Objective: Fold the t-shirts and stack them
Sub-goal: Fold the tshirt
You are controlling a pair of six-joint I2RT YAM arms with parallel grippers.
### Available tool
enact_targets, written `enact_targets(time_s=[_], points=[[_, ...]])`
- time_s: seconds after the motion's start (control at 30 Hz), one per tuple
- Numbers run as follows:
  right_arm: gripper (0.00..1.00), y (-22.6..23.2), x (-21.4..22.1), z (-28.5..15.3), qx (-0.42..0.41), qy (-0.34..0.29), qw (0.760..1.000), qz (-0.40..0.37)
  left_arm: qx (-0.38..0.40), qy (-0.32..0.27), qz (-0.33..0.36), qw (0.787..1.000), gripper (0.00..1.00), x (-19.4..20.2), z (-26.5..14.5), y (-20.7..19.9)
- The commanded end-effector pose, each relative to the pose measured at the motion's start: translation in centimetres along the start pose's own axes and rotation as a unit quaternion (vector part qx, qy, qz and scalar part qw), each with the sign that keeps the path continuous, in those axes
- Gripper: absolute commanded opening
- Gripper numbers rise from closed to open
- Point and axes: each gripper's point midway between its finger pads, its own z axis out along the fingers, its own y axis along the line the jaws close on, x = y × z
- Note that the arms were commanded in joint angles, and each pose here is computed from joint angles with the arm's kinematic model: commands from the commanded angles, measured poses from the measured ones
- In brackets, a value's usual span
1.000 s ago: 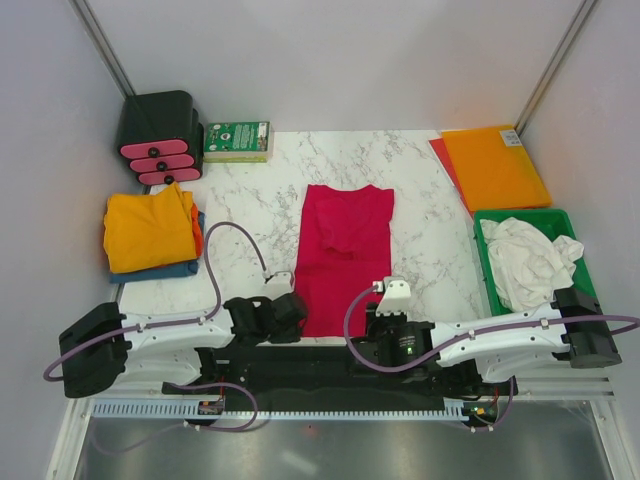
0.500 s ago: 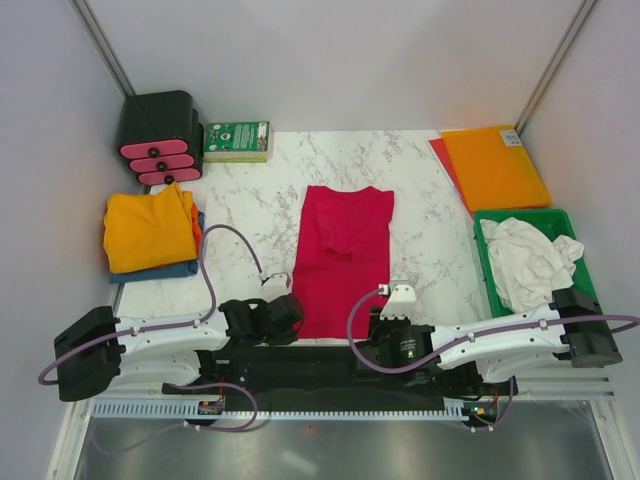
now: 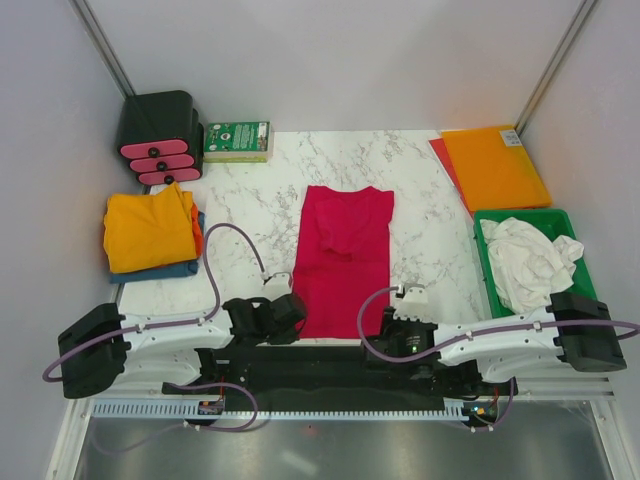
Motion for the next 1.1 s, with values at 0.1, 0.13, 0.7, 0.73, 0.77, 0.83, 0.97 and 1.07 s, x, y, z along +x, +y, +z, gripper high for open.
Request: enact_targets(time_s=[0.1, 0.13, 0.7, 0.73, 0.77, 0.83, 0.97, 1.07], points=[[0.48, 0.7, 0.8, 1.1, 0.01, 0.025, 1.0, -0.008, -0.022, 0.015, 0.022, 0.999, 0.02, 0.8, 0.4, 0.9], [0.48, 0.6, 0.9, 1.2, 0.013, 0.028, 0.999, -0.008, -0.021, 0.014, 0.021, 0.999, 0.02, 0.8, 0.4, 0.9], [0.47, -1.6, 4.7, 2.0, 0.092, 0.127, 0.986, -0.062, -0.007, 0.005, 0.012, 1.0, 0.02, 0.3, -0.1, 0.3], [0.46, -1.6, 5.0, 1.9, 0.092, 0.133, 0.985, -0.063, -0.009, 0.006, 0.012, 1.0, 0.02, 0.4, 0.0, 0.4], [0.45, -1.8, 5.1, 1.9, 0.094, 0.137, 0.984, -0.062, -0.008, 0.006, 0.011, 1.0, 0.02, 0.4, -0.1, 0.4], [0.42, -2.0, 5.4, 2.0, 0.095, 0.144, 0.983, -0.061, -0.009, 0.006, 0.012, 1.0, 0.02, 0.4, -0.1, 0.5], [0.37, -2.1, 6.8, 1.7, 0.089, 0.18, 0.978, -0.057, -0.007, 0.003, 0.01, 1.0, 0.02, 0.2, -0.1, 0.4], [0.43, -2.5, 8.1, 2.0, 0.091, 0.204, 0.973, -0.058, -0.007, 0.003, 0.01, 1.0, 0.02, 0.3, -0.1, 0.4]])
